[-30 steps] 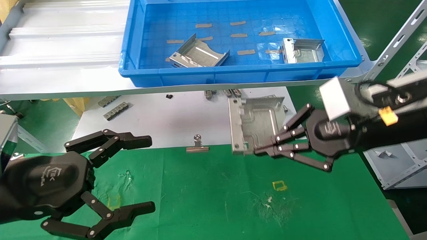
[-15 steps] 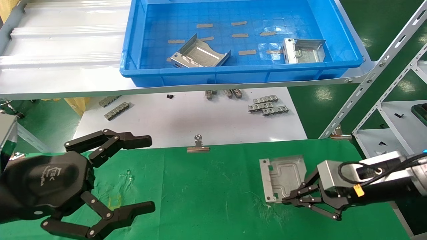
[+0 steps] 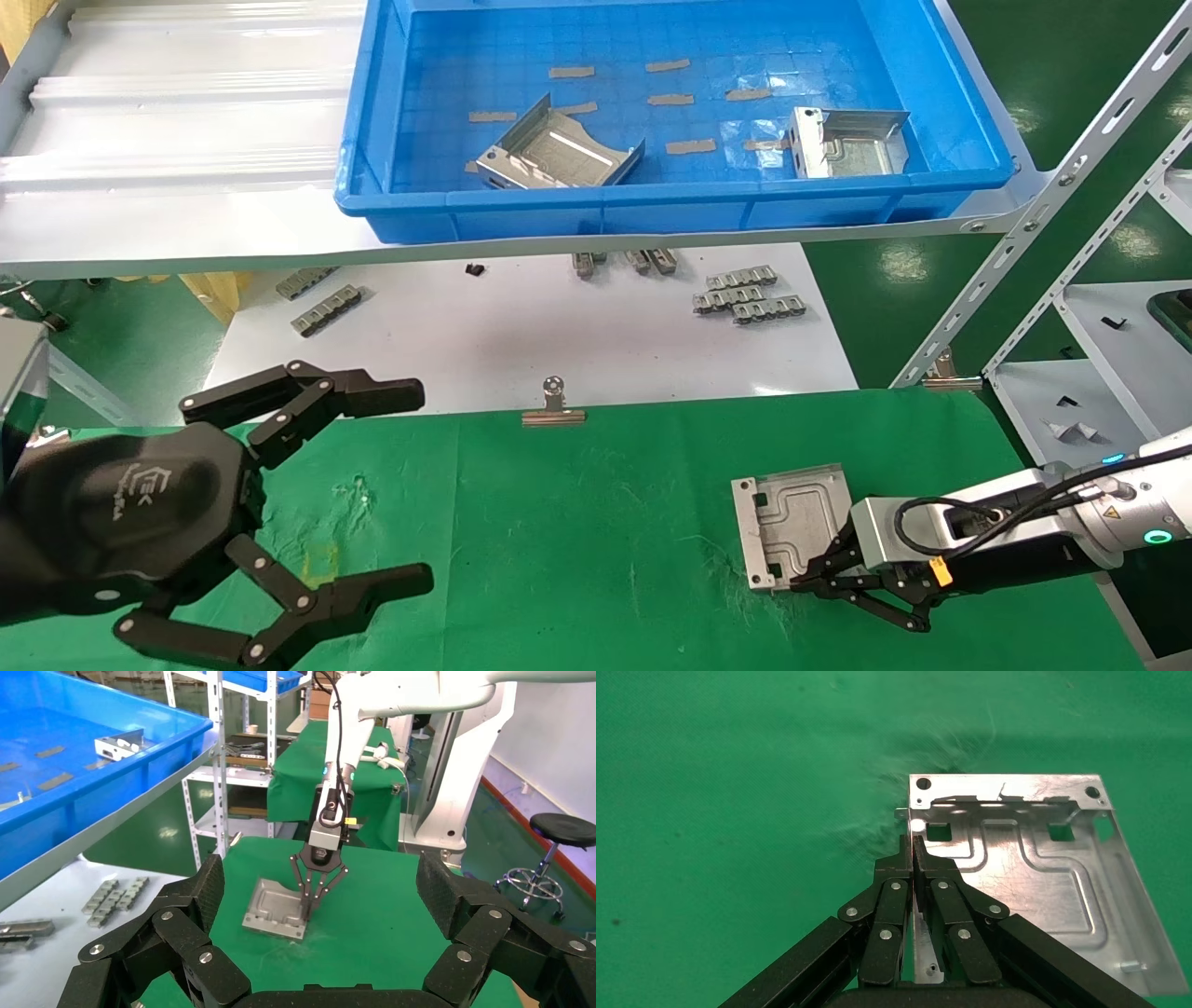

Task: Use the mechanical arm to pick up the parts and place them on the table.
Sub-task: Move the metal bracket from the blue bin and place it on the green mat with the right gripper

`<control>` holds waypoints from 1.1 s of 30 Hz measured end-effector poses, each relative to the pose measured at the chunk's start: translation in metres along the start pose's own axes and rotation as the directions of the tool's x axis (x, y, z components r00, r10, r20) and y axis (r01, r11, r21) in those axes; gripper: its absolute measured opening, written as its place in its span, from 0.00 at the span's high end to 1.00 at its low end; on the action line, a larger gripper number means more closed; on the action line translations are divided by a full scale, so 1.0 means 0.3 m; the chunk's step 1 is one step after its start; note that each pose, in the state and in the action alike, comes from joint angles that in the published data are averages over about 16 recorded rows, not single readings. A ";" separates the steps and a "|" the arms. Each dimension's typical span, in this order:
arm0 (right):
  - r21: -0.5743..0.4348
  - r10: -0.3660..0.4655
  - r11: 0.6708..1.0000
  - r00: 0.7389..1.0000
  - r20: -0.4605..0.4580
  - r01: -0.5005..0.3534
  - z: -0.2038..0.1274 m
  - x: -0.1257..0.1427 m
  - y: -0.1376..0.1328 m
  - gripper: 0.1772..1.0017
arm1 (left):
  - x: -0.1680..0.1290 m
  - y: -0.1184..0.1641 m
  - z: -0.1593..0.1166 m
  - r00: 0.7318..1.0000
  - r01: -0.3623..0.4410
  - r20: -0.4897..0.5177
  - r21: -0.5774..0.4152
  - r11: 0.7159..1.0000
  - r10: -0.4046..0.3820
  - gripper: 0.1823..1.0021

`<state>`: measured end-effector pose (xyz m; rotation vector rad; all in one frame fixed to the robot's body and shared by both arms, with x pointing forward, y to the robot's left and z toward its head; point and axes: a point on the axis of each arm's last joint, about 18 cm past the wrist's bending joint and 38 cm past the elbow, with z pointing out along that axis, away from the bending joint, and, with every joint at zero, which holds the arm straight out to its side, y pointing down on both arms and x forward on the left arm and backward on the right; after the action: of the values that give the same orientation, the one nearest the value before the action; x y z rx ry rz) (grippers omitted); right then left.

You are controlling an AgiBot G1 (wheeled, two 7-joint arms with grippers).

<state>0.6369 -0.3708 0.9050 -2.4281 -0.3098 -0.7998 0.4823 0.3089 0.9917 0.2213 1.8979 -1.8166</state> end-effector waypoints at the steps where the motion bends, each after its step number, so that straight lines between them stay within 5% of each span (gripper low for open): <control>1: -0.005 -0.004 1.000 1.000 -0.002 0.004 0.004 0.003 0.003 0.98 | 0.000 0.000 0.000 1.000 0.000 0.000 0.000 1.000 0.000 0.00; 22: 0.016 -0.046 0.999 0.998 -0.040 0.047 -0.006 0.043 -0.022 0.90 | 0.000 0.000 0.000 1.000 0.000 0.000 0.000 1.000 0.000 0.00; 33: 0.171 0.052 0.985 0.995 -0.091 -0.035 -0.069 0.067 -0.101 0.69 | 0.000 0.000 0.000 1.000 0.000 0.000 0.000 1.000 0.000 0.00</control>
<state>0.6315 -0.3571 0.9442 -2.2233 -0.2755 -0.8320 0.4824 0.3090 0.9917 0.2208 1.8977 -1.8167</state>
